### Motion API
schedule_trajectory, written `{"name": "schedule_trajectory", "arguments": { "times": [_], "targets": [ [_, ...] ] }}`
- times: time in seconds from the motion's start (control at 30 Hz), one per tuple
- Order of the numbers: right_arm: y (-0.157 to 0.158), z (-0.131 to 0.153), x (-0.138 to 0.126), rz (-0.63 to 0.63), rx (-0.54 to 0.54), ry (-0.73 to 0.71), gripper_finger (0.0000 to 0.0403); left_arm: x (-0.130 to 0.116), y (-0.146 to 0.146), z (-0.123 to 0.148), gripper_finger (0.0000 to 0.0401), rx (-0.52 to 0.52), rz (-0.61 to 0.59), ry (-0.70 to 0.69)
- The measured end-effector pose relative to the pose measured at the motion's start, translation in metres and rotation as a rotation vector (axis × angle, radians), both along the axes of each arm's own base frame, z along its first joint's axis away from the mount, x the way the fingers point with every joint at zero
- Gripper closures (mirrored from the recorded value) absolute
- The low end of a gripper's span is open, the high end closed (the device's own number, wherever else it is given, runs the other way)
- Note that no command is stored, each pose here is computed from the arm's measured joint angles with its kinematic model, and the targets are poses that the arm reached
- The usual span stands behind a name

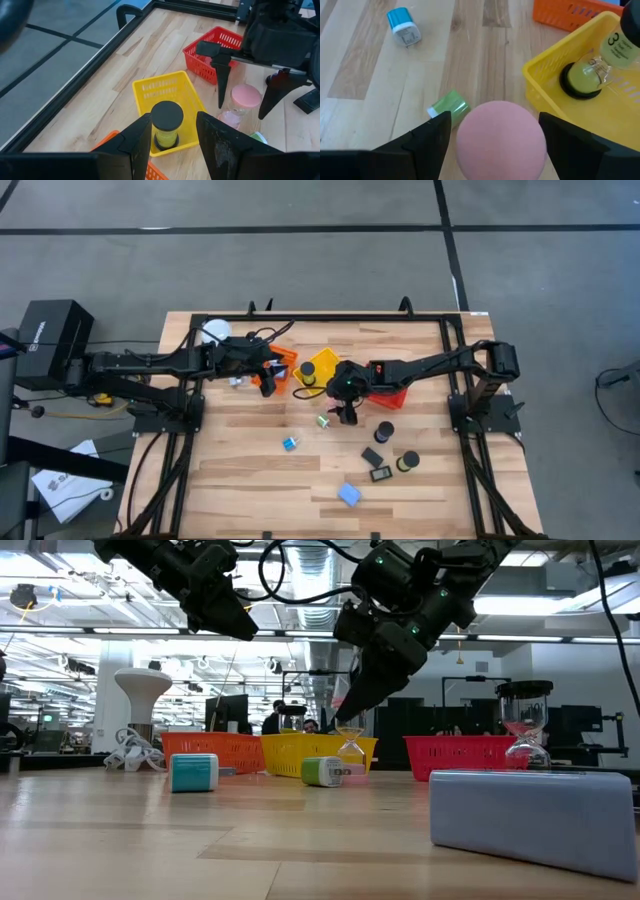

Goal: Pick & Place Office items
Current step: Put the pink hourglass into the yellow bin

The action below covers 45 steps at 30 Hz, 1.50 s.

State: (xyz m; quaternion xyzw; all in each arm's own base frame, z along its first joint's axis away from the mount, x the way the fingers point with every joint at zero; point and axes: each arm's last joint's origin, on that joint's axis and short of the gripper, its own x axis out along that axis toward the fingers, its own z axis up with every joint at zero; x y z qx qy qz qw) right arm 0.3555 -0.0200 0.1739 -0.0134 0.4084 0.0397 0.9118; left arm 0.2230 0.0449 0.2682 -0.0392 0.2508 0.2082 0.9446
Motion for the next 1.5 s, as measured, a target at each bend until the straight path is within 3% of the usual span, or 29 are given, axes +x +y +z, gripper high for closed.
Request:
{"name": "schedule_trajectory", "arguments": {
  "times": [0.37, 0.87, 1.17, 1.33, 1.5],
  "targets": [
    [0.0, 0.0, 0.0, 0.0, 0.0, 0.0, 0.0119, 0.0, 0.0, 0.0, 0.0251, 0.0, 0.0, 0.0],
    [-0.0007, 0.0, -0.0001, 0.004, 0.009, 0.0, 0.0214, 0.0, 0.0, 0.0, 0.0251, 0.0, 0.0, 0.0],
    [0.0006, 0.0001, 0.0, 0.023, 0.017, -0.002, 0.0191, 0.0, 0.0, 0.0, 0.0251, 0.0, 0.0, 0.0],
    [-0.0014, 0.0001, -0.0001, 0.019, 0.018, -0.002, 0.0216, 0.0, 0.0, 0.0, 0.0251, 0.0, 0.0, 0.0],
    [-0.0074, 0.0001, -0.0006, 0.009, 0.027, -0.003, 0.0216, 0.0, 0.0, 0.0, 0.0251, 0.0, 0.0, 0.0]
  ]
}}
